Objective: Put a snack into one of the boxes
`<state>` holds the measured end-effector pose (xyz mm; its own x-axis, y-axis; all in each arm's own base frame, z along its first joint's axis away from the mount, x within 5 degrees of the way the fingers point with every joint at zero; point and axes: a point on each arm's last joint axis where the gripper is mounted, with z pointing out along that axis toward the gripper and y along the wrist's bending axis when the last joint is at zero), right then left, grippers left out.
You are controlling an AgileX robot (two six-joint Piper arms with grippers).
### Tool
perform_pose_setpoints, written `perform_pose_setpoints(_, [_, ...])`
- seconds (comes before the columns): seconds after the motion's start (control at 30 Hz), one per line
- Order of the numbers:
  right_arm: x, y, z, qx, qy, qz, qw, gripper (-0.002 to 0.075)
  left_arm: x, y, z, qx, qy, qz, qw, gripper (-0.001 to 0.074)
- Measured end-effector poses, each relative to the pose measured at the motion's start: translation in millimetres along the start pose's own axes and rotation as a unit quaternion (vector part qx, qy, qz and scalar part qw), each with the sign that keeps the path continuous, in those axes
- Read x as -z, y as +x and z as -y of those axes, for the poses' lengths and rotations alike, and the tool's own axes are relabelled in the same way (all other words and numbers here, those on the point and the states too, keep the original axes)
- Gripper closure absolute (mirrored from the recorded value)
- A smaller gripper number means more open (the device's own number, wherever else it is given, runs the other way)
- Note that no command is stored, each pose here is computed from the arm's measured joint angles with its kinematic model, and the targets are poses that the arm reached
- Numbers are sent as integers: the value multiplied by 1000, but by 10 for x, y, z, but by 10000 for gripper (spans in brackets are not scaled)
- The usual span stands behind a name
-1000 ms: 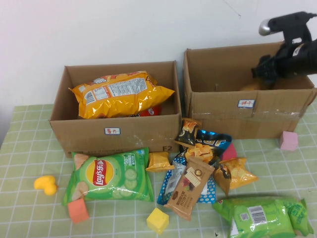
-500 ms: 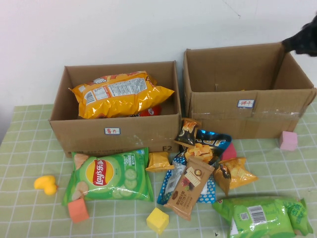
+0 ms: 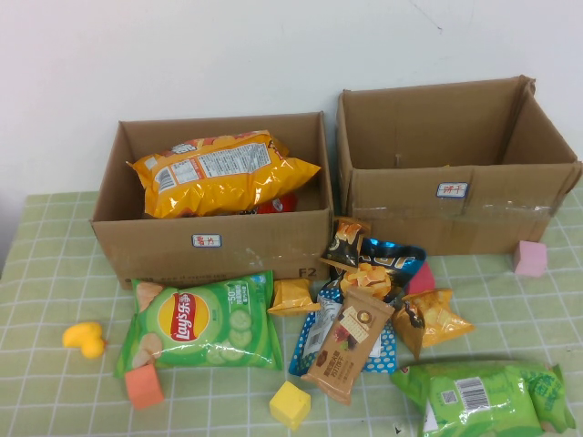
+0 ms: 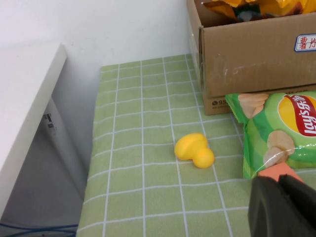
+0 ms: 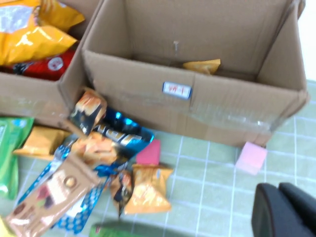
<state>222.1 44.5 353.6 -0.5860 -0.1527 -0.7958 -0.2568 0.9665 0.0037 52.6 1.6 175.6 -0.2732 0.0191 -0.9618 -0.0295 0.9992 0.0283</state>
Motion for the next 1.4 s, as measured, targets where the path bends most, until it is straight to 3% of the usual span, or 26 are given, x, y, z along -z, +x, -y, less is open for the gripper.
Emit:
perform_pose_setpoints(0.53, [1322, 967, -175, 19, -6, 110, 994, 728, 0, 0, 0, 0, 0, 0, 1000, 738])
perform_pose_setpoints(0.83, [1579, 1427, -237, 32, -21, 13, 999, 728, 0, 0, 0, 1, 0, 0, 1000, 738])
perform_pose_setpoints(1.0, [1581, 1460, -200, 41, -1, -4, 999, 728, 0, 0, 0, 1, 0, 0, 1000, 738])
perform_pose_setpoints(1.4, [1551, 1216, -184, 81, 17, 143, 986, 728, 0, 0, 0, 1, 0, 0, 1000, 738])
